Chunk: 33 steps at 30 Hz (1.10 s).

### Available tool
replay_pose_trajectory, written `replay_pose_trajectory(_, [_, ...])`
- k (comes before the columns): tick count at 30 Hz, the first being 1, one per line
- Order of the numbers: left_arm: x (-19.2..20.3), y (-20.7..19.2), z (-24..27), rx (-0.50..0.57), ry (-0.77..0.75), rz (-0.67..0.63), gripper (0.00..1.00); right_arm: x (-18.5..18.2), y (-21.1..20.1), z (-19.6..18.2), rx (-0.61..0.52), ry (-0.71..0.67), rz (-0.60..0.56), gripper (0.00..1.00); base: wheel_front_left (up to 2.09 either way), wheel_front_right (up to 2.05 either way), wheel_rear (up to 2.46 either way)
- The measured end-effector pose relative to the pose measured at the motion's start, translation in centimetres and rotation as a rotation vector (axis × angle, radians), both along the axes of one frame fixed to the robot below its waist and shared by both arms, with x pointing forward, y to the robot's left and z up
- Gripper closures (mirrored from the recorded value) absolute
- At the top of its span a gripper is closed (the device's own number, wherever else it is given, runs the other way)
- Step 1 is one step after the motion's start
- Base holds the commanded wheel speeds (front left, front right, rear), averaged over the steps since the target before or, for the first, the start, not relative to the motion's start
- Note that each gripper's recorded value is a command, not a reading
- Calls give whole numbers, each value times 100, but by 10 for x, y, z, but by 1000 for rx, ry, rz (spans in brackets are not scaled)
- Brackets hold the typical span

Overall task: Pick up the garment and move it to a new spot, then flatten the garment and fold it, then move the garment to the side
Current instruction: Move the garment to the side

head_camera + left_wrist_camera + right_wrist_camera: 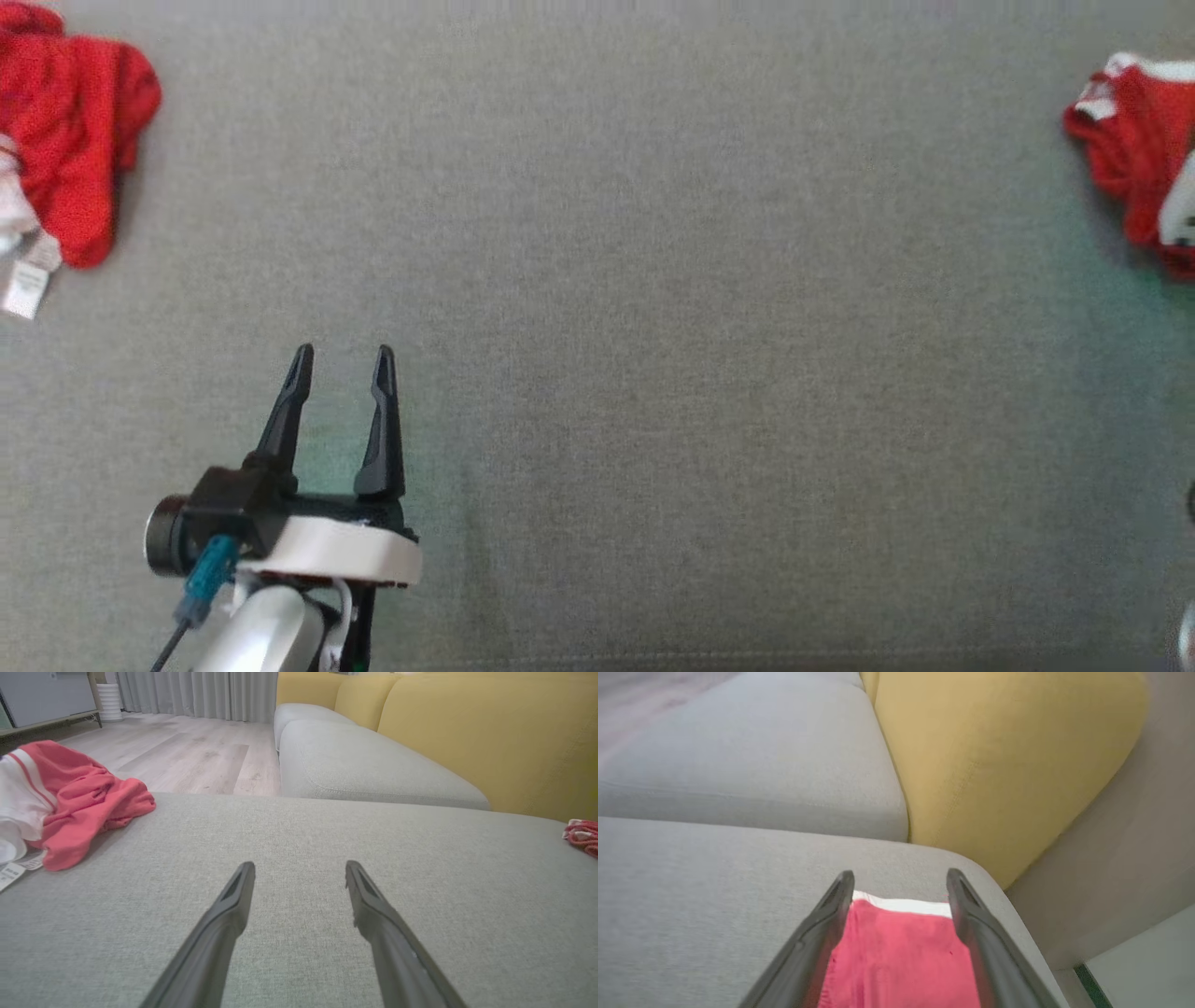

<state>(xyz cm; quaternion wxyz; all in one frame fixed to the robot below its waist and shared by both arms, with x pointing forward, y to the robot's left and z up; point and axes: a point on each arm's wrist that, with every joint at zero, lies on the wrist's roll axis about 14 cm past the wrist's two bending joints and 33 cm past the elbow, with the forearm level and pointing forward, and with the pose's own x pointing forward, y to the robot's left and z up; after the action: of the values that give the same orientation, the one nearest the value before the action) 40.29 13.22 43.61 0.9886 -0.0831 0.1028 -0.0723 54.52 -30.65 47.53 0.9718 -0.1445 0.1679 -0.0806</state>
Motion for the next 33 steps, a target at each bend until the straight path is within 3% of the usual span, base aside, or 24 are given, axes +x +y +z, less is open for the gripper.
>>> replay_pose_trajectory(5, [-9,5,19,-8,-40,19,0,-11,37,28,32,-96,88,0,0,0,0])
replay_pose_trajectory(16, [-63,21,23,-32,-35,85,0,-84,126,42,194,-219,249,0,0,0,0])
replay_pose_trajectory(33, [-93,30,22,-56,-46,133,0,-193,143,2,368,-219,245,0,0,0,0])
